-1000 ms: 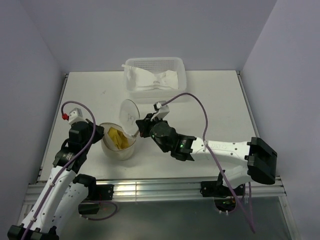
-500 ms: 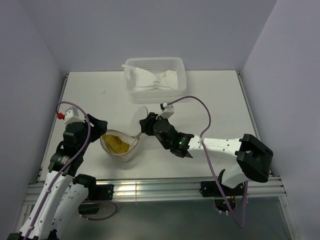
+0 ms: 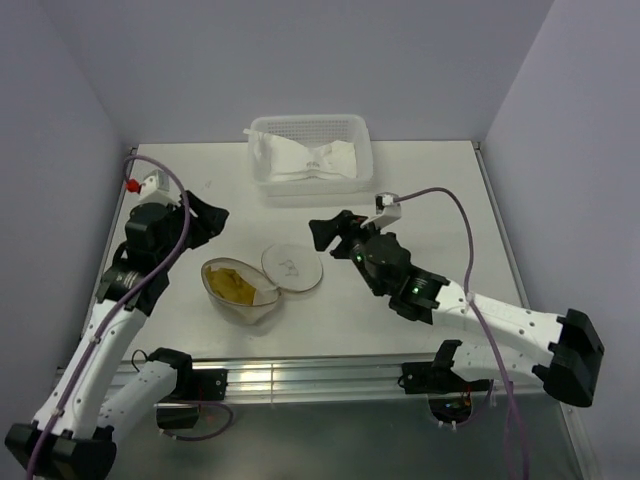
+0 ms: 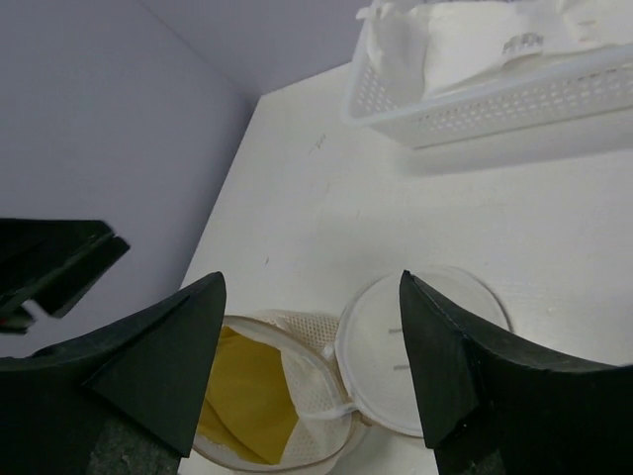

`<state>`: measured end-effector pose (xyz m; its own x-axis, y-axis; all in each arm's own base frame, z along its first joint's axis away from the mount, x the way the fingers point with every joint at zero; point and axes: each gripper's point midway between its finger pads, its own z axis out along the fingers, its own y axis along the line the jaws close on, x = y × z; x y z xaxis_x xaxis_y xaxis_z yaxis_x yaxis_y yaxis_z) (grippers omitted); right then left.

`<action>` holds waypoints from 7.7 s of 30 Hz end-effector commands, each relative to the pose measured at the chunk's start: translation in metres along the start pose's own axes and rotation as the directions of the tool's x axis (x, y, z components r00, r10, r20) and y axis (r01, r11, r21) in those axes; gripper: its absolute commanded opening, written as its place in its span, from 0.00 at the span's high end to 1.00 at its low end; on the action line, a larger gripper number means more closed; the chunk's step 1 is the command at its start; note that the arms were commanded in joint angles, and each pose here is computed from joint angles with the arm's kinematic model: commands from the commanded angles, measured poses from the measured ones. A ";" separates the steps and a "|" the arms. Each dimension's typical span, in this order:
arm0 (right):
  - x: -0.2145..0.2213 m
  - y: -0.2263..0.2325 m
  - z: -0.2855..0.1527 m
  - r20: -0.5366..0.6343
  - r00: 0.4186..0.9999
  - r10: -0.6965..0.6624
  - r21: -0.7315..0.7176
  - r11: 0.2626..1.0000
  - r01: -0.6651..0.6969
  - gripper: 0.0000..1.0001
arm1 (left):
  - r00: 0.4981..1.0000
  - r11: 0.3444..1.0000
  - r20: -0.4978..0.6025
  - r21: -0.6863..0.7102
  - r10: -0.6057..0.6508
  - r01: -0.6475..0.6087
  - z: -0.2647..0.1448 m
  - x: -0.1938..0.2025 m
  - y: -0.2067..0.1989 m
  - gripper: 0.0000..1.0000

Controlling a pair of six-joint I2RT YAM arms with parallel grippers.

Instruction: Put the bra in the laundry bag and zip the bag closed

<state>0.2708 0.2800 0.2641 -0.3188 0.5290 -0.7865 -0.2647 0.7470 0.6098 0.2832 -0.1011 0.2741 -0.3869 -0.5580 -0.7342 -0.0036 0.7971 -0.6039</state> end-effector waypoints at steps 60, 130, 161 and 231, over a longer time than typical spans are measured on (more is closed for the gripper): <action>0.063 -0.054 -0.045 -0.216 0.960 -0.176 -0.147 0.978 0.146 0.26 | 0.928 0.935 0.119 -0.006 0.354 -0.355 0.387 0.017 -0.136 1.00; 0.060 -0.250 0.036 -0.608 0.793 -0.024 0.178 0.970 0.166 0.22 | 0.947 0.849 -0.199 0.515 0.253 -0.118 -0.045 0.185 -0.103 0.58; -0.101 -0.174 -0.065 0.193 0.955 0.225 0.152 0.955 -0.255 1.00 | 0.919 0.711 -0.253 0.702 0.301 -0.040 -0.054 0.219 -0.173 0.22; -0.069 0.044 -0.150 -0.001 0.896 -0.444 -0.857 0.462 0.229 0.00 | 0.791 0.484 -0.045 0.811 0.611 -0.328 -0.141 0.162 -0.218 1.00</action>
<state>0.1805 0.2013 0.3414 -0.3381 0.2350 -0.9113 -0.8767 0.2734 0.3958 0.1009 -0.3318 0.3023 -0.3930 0.0625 -0.9174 0.8320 0.4490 -0.3258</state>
